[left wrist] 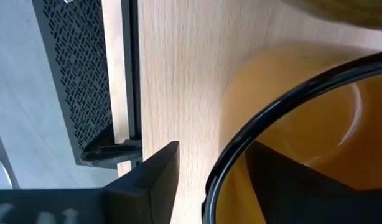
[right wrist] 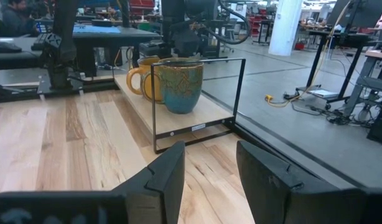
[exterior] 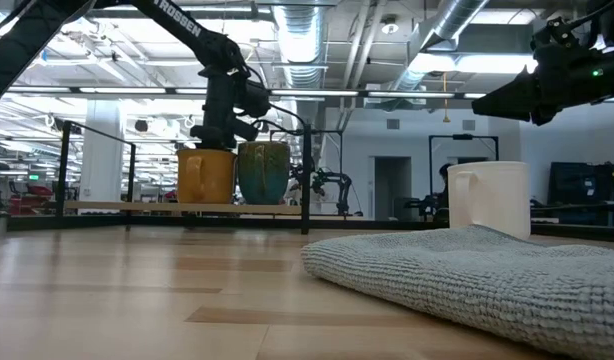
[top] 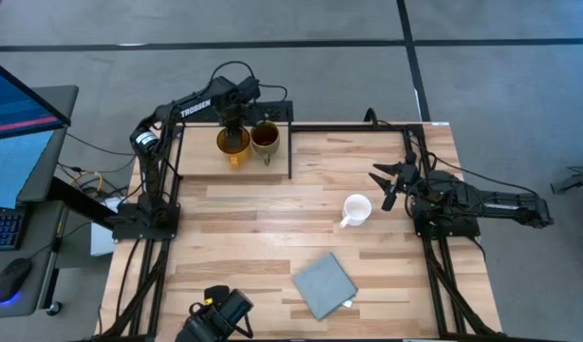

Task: Stack small to large cups/mugs on shelf
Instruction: Put the yellow mug on the shelf, then put the white mug on the shelf

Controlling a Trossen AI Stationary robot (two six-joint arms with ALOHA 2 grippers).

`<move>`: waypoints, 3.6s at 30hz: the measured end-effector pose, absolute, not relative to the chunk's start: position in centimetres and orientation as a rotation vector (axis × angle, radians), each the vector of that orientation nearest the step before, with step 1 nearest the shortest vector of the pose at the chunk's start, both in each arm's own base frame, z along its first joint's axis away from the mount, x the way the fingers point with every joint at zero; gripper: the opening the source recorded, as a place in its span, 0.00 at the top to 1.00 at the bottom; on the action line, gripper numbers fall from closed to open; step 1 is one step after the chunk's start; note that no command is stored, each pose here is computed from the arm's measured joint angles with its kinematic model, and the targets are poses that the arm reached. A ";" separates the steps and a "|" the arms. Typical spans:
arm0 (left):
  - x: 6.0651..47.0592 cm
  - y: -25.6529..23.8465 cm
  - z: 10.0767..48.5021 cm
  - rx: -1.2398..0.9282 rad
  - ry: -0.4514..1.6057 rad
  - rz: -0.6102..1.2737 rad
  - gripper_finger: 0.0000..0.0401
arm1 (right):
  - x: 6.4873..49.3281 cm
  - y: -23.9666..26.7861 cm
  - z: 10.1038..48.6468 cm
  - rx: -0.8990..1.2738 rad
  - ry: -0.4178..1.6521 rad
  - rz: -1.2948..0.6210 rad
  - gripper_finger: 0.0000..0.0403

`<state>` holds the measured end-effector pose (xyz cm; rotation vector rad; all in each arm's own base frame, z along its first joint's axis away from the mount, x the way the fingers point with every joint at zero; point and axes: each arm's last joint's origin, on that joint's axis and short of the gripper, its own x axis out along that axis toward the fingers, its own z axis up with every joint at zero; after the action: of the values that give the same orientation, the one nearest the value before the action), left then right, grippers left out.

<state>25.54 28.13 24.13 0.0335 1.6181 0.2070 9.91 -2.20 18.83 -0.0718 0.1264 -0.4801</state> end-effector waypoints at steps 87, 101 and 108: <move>13.7 7.1 23.9 0.122 0.151 0.657 0.53 | 9.9 -2.2 18.6 -0.042 0.143 -0.478 0.58; 14.1 6.1 23.3 0.118 0.090 0.610 0.53 | 9.9 -2.2 18.6 -0.043 0.147 -0.477 0.58; 14.3 5.7 23.2 0.114 0.095 0.576 0.53 | 9.9 -2.2 18.5 -0.043 0.149 -0.478 0.58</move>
<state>14.28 5.65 23.22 0.1138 0.0953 0.5764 9.89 -2.19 18.54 -0.0430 0.1488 -0.4776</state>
